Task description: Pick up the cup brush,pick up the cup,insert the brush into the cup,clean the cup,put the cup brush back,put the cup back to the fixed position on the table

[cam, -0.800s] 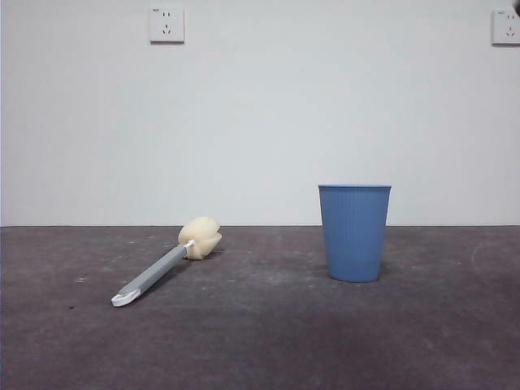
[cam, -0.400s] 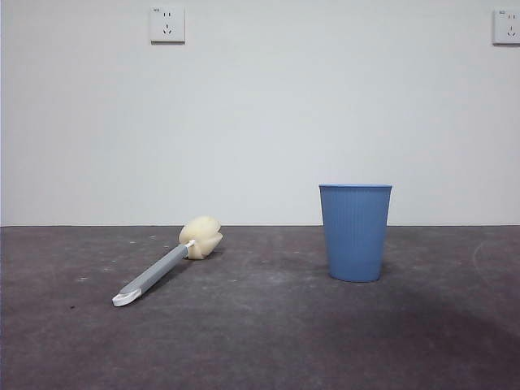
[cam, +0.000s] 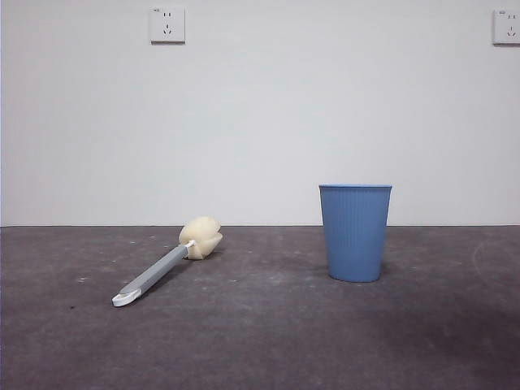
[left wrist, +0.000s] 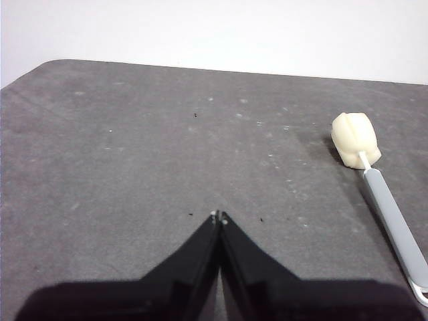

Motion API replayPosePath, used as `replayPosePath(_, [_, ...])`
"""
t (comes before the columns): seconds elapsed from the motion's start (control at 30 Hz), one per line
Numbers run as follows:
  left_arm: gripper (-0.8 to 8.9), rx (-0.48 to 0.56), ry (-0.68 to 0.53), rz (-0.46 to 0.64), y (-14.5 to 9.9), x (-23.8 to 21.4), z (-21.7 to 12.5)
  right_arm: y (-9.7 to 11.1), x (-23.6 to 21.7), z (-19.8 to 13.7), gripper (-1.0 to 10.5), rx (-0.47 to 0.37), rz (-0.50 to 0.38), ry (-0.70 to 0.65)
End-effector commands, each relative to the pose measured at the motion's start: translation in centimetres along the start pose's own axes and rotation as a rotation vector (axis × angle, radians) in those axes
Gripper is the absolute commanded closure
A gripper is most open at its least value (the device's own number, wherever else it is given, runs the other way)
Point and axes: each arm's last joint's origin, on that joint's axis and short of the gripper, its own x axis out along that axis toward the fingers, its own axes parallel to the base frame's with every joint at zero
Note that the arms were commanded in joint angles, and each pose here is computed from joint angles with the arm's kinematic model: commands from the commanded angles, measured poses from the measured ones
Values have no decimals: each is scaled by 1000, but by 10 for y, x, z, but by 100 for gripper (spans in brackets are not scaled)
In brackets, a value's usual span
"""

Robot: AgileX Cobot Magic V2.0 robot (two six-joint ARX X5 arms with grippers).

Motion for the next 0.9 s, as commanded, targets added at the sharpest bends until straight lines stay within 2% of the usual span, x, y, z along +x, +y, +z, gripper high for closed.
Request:
replayPosePath(0.03, [817, -5, 7, -3, 1, 1, -4, -1, 4, -8, 946, 34, -1, -7])
replayPosePath(0.33, [817, -5, 8, -2, 1, 1, -4, -1, 5, -6, 946, 4, 1, -38])
replayPosePath(0.47, [817, -5, 8, -3, 1, 1, -4, -1, 5, -8, 946, 28, 2, -27])
replayPosePath(0.9, [817, -5, 8, -3, 1, 1, -4, -1, 5, -7, 946, 28, 1, -28])
